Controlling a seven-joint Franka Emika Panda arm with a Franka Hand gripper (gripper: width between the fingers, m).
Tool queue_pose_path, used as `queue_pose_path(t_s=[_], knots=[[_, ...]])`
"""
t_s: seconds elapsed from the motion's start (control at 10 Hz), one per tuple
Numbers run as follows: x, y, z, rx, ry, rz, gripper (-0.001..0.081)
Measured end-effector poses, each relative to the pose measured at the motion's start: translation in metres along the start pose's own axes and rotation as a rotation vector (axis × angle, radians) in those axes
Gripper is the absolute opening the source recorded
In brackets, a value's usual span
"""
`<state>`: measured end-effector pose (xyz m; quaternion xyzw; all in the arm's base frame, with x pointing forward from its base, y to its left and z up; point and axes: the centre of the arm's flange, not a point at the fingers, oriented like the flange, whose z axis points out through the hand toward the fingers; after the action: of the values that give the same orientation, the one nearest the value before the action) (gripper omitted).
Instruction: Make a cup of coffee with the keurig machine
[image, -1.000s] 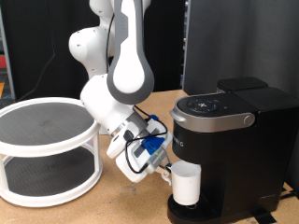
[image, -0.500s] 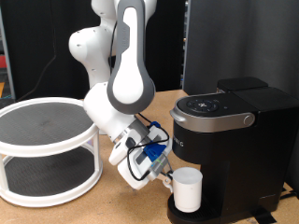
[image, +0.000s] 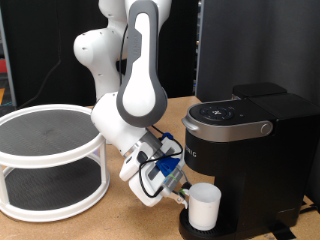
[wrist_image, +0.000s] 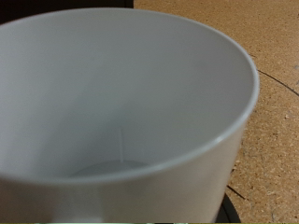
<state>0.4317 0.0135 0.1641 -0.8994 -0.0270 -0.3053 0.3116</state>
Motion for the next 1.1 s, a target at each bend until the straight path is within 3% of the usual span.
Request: queue_pose_path(t_s=[0.1, 0.2, 0.3, 0.4, 0.5, 0.6, 0.9, 1.1], knots=[[-0.001, 0.000, 0.000, 0.002, 0.000, 0.002, 0.0320], [-0.001, 0.000, -0.002, 0.009, -0.003, 0.008, 0.0320], [-0.001, 0.000, -0.006, 0.026, -0.010, 0.016, 0.0531], [0.001, -0.001, -0.014, 0.052, -0.020, 0.026, 0.0669], [0.002, 0.000, -0.026, 0.067, -0.035, 0.034, 0.0669], [0.002, 0.000, -0.038, 0.075, -0.051, 0.040, 0.0779], [-0.004, 0.009, -0.075, 0.049, -0.110, 0.050, 0.0807], [-0.006, 0.009, -0.097, 0.066, -0.096, 0.045, 0.0808]])
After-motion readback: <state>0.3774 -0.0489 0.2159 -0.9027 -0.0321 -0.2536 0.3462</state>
